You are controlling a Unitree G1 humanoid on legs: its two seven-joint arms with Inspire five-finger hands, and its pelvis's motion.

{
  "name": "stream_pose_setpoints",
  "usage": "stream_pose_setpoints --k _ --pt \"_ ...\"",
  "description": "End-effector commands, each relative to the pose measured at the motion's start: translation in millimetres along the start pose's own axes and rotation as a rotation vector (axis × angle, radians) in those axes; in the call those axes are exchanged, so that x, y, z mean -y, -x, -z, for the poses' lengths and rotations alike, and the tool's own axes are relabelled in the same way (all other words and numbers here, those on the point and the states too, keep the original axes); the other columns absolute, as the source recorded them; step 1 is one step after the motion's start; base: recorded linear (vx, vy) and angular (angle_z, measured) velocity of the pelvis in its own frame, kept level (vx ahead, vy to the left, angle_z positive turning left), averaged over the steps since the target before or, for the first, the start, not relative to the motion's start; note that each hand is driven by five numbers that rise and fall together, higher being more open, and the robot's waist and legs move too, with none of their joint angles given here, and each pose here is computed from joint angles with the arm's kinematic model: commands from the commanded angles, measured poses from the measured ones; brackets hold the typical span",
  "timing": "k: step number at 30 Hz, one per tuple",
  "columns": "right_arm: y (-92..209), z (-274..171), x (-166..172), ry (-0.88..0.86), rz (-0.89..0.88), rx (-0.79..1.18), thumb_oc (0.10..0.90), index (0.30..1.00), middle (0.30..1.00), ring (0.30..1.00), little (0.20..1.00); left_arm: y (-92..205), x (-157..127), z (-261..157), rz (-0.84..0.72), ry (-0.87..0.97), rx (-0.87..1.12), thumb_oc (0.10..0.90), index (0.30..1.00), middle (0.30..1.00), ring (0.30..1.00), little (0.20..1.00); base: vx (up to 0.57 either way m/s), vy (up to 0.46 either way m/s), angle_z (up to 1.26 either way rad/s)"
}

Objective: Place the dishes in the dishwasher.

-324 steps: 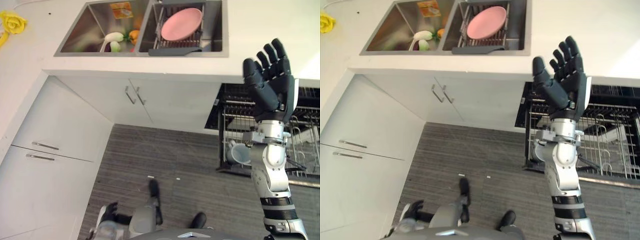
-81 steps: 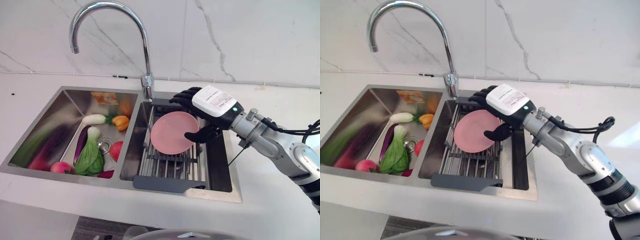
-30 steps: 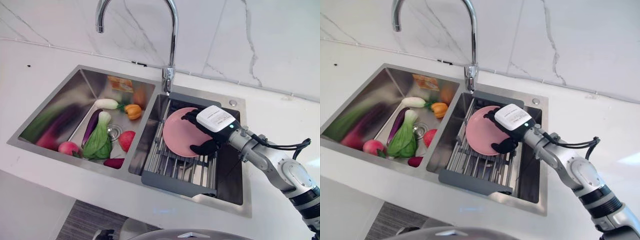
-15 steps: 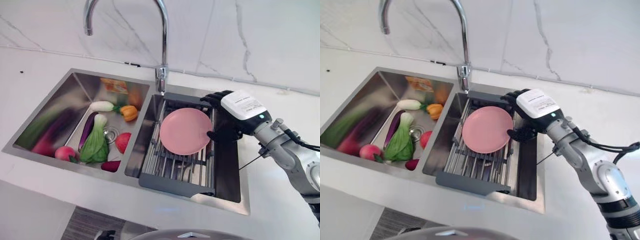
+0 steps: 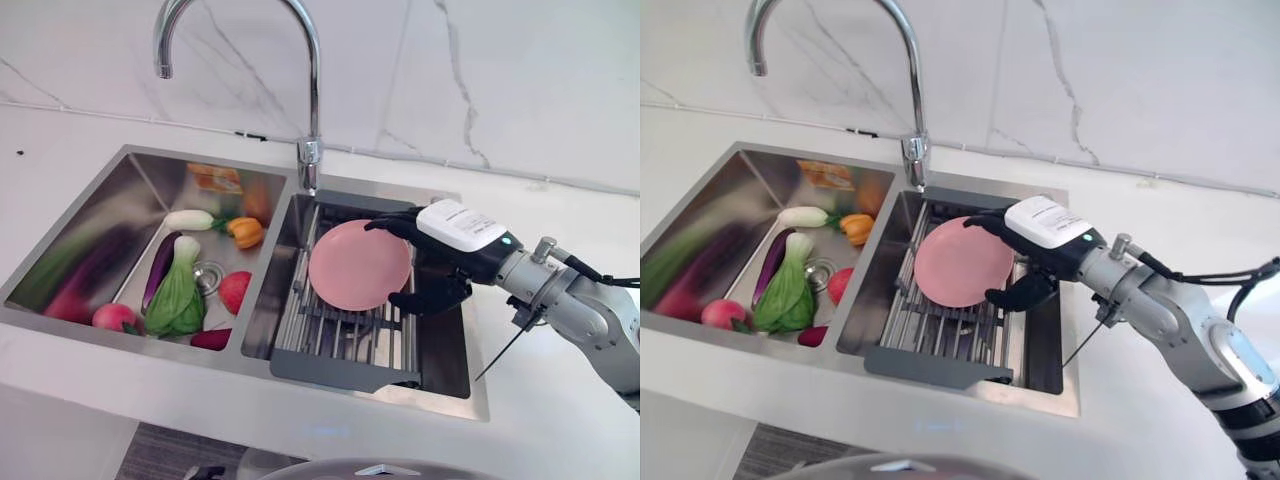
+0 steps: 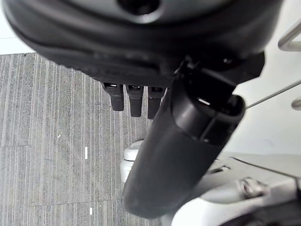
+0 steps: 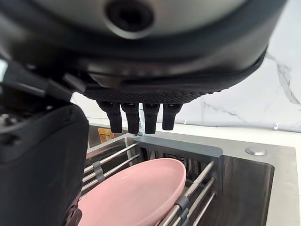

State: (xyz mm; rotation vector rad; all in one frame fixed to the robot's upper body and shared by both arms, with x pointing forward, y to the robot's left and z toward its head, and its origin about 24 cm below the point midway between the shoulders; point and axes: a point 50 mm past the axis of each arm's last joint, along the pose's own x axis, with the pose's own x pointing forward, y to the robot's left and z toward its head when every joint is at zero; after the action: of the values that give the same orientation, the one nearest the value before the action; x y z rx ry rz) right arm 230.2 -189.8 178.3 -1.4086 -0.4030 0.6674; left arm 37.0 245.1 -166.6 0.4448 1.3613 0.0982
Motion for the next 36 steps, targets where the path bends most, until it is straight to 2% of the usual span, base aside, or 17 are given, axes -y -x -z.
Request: stream_pose_setpoints --k 1,8,16,17,21,29,36 --pt "-5 -29 33 0.06 0.07 0.175 0.8 0.9 0.9 0.9 0.9 -3 -3 -26 0.005 0.027 0.084 0.8 0.9 0.9 0.9 0.9 0.01 0.007 -0.13" --pt "-14 -33 25 0.042 -0.038 0.213 0.8 0.9 0.9 0.9 0.9 -3 -5 -29 0.0 0.053 0.095 0.8 0.9 0.9 0.9 0.9 -0.02 0.016 -0.13" --pt "-19 -24 11 0.074 -0.056 0.156 0.8 0.9 0.9 0.9 0.9 -3 -7 -24 -0.009 0.058 0.075 0.8 0.9 0.9 0.9 0.9 -0.01 0.005 -0.01" --pt "-18 -16 6 0.177 -0.047 0.096 0.8 0.9 0.9 0.9 0.9 -3 -6 -22 -0.012 0.058 0.065 0.8 0.9 0.9 0.9 0.9 0.0 0.008 0.04" --pt "-17 -4 -7 0.296 -0.018 0.013 0.8 0.9 0.9 0.9 0.9 -3 -7 -17 -0.021 0.05 0.039 0.8 0.9 0.9 0.9 0.9 0.0 0.005 0.09" --pt "-15 6 -32 0.389 0.047 -0.095 0.8 0.9 0.9 0.9 0.9 -3 -1 -18 -0.028 0.048 0.026 0.8 0.9 0.9 0.9 0.9 0.0 0.003 0.01" --pt "-15 6 -42 0.385 0.104 -0.132 0.8 0.9 0.9 0.9 0.9 -2 3 -17 -0.027 0.047 0.023 0.8 0.9 0.9 0.9 0.9 0.0 0.0 0.0"
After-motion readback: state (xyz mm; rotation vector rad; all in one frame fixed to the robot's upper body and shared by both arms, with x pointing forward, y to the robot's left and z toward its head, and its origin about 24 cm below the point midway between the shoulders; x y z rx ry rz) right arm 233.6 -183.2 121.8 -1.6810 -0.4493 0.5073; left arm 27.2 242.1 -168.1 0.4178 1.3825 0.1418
